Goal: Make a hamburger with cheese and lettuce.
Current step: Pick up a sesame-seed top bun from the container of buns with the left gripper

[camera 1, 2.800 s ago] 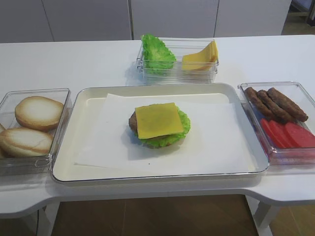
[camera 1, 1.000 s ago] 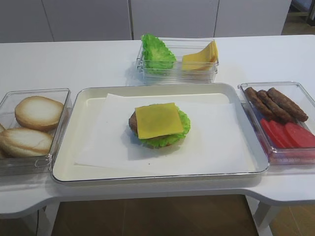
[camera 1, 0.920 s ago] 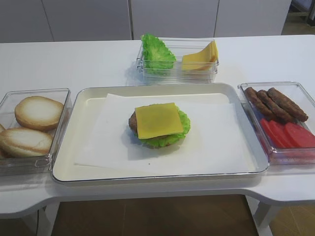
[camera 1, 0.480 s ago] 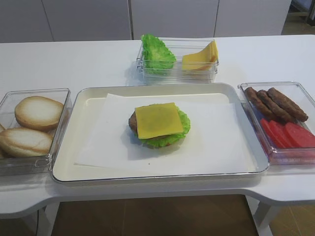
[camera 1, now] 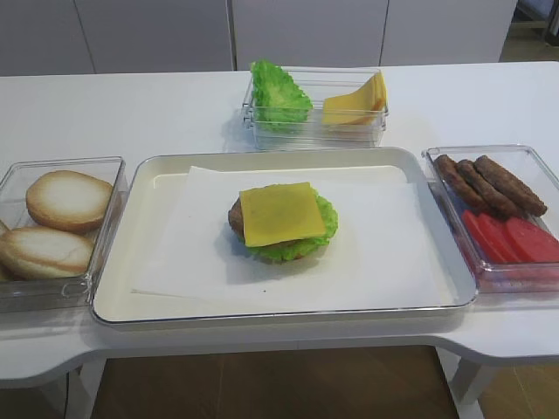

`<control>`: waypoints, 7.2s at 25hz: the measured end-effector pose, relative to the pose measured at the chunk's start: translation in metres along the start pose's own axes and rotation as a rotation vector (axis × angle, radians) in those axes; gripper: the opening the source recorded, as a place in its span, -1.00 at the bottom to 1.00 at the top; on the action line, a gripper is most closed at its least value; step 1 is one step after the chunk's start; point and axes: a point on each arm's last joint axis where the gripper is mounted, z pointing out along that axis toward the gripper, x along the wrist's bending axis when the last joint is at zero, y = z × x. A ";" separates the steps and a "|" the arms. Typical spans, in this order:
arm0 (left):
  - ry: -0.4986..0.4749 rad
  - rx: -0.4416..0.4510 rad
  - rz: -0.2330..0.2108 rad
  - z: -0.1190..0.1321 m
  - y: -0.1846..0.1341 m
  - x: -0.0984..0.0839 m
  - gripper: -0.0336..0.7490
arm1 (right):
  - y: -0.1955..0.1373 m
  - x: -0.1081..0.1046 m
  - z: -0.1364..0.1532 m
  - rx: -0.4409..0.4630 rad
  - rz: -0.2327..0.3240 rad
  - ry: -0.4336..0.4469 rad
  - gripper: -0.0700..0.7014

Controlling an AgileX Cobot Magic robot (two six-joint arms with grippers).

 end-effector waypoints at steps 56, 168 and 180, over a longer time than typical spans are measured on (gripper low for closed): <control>0.281 0.486 -0.539 0.180 0.076 -0.002 0.22 | 0.000 0.000 0.000 0.000 0.000 -0.005 -0.60; 0.188 0.397 -0.389 0.146 0.085 -0.003 -0.38 | 0.000 0.000 0.000 0.000 0.019 -0.005 -0.60; 0.161 0.349 -0.310 0.120 0.088 -0.003 -0.39 | 0.000 0.000 0.000 0.000 0.019 -0.005 -0.60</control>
